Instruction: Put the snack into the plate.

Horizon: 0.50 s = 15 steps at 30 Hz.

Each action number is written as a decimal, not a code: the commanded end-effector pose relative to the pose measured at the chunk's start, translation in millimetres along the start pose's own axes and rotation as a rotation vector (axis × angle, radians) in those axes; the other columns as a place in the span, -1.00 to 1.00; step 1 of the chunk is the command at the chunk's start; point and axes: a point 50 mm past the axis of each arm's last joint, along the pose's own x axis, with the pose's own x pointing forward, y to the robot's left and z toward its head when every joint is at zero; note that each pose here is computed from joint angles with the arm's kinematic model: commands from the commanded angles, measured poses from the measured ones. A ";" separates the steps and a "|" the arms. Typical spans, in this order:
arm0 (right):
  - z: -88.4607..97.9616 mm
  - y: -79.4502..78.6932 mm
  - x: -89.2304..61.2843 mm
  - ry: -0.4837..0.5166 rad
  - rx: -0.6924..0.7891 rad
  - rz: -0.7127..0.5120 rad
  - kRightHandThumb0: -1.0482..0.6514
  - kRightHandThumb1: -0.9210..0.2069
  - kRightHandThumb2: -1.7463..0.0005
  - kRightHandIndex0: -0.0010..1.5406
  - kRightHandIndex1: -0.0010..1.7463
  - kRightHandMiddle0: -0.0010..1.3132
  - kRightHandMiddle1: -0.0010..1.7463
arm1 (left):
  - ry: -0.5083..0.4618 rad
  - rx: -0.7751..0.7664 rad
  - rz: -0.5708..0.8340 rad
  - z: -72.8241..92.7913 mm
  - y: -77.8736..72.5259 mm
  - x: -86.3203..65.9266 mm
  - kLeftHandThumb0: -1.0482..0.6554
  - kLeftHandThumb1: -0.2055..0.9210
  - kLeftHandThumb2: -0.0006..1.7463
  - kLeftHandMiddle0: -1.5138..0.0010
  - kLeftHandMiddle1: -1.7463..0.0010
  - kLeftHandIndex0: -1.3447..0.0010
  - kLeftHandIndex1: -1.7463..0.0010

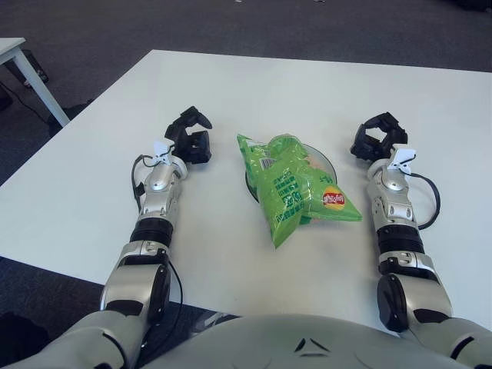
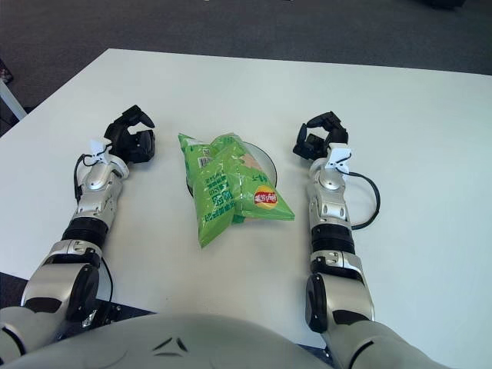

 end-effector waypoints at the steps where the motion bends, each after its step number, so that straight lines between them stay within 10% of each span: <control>1: -37.3 -4.6 -21.3 0.157 -0.062 0.016 -0.33 0.02 -0.47 0.65 1.00 -0.09 1.00 | 0.221 -0.072 0.014 -53.5 -11.4 -44.9 -0.31 0.02 0.43 -0.68 -1.00 0.15 -1.00; 15: -37.9 -6.1 -21.4 0.154 -0.183 0.092 -0.33 0.04 -0.49 0.73 1.00 -0.08 1.00 | 0.216 -0.079 0.019 -52.7 -11.6 -43.9 -0.31 0.03 0.43 -0.68 -1.00 0.16 -1.00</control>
